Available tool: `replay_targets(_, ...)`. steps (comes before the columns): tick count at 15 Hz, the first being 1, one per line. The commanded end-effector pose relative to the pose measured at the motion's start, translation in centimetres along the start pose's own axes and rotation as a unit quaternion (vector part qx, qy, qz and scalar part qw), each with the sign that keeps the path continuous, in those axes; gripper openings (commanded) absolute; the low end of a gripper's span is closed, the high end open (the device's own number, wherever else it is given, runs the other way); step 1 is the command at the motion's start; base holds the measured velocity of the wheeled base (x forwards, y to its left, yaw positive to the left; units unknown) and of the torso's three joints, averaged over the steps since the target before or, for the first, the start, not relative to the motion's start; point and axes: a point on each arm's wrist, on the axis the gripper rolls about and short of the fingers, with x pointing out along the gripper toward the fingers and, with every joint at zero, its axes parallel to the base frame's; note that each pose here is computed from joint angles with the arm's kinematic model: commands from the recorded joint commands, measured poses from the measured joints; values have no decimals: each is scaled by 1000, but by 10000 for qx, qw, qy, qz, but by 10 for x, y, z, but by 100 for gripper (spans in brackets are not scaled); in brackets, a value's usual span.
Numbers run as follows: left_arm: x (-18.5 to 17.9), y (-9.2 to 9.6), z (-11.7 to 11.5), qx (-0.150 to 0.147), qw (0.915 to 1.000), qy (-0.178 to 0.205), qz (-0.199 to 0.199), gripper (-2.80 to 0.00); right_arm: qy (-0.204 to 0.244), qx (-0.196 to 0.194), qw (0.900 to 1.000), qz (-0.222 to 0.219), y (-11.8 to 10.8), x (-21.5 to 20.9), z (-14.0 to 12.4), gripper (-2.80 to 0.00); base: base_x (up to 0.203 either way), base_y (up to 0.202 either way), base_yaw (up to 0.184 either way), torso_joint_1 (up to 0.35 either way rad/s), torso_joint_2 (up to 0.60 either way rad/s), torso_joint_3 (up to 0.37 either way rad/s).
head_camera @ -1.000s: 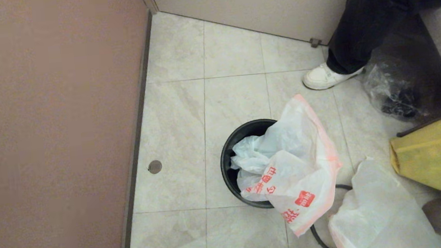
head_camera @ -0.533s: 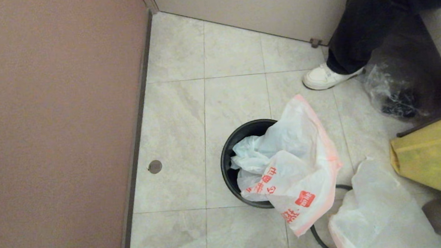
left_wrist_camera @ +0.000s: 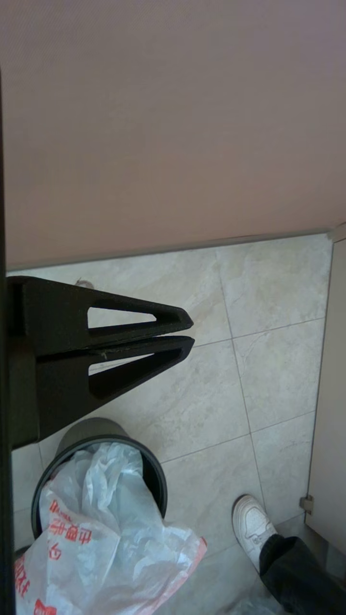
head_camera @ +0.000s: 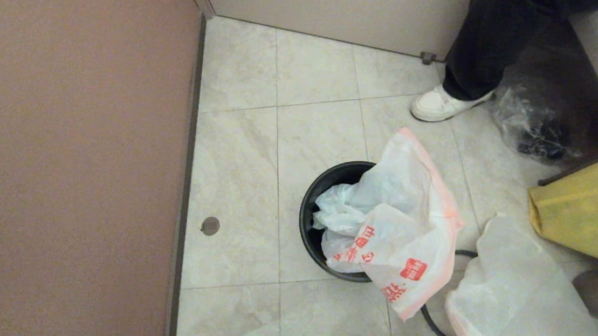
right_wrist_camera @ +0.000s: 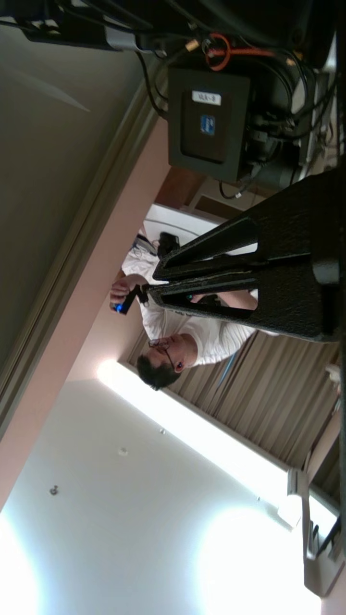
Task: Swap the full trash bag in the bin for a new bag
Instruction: Put the new garbage bag on the trash can
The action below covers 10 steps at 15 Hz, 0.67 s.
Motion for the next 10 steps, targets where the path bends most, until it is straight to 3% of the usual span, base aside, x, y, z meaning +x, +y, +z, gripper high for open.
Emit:
replay_targets(1,2,2,9,103,9999,-4,-42,-280,11,-1,9995,318,0,0,1,-280,0,0,0,0,0,0)
replay_targets(7,-1,-14,41,543,9978,-141,-361,-280,272,-110,9968,738,-8,3,12,-280,0,0,0,0,0,0)
replay_targets(10,-4,-21,61,405,9970,-151,-642,-280,415,-269,9938,995,-12,7,30,-280,0,0,0,0,0,0)
